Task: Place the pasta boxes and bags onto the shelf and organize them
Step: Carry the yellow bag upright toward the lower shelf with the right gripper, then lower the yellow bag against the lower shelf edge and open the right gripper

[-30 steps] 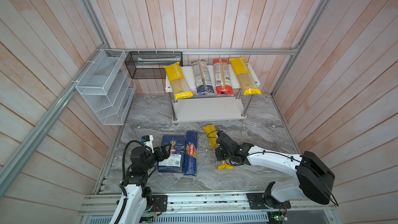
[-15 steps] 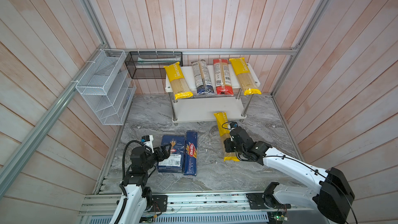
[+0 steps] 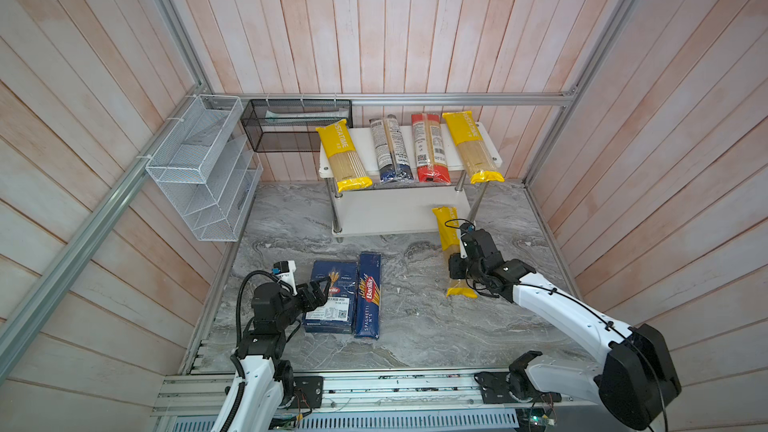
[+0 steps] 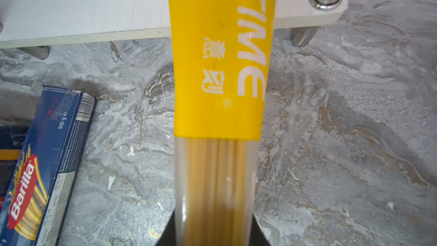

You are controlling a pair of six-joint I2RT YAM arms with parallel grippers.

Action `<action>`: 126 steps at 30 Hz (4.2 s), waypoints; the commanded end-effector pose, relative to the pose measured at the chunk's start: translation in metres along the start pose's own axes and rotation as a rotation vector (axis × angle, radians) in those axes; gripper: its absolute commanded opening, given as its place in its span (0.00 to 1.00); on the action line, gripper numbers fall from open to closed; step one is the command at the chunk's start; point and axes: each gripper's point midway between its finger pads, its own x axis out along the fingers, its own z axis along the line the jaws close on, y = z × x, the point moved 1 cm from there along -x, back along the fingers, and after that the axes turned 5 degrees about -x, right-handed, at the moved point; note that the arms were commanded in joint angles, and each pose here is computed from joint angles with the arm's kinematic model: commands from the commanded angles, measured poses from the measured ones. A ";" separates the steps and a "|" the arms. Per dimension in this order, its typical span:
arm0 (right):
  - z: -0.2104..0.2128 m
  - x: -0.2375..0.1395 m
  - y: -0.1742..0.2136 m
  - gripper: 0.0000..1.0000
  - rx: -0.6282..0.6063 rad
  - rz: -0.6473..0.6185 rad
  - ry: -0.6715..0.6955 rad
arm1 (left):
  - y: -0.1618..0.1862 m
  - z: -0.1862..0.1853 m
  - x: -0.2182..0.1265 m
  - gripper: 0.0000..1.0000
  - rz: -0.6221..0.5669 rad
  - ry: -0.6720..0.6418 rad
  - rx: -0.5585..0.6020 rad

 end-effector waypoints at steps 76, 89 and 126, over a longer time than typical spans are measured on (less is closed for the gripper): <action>-0.042 0.108 -0.145 0.35 0.027 -0.150 0.102 | 0.008 -0.011 -0.002 1.00 0.017 0.068 0.012; -0.034 0.080 -0.133 0.50 0.043 -0.143 0.047 | 0.009 -0.013 -0.003 1.00 0.018 0.078 0.017; 0.022 0.005 -0.001 0.52 0.150 -0.076 -0.435 | 0.008 -0.015 -0.005 1.00 0.006 0.086 0.027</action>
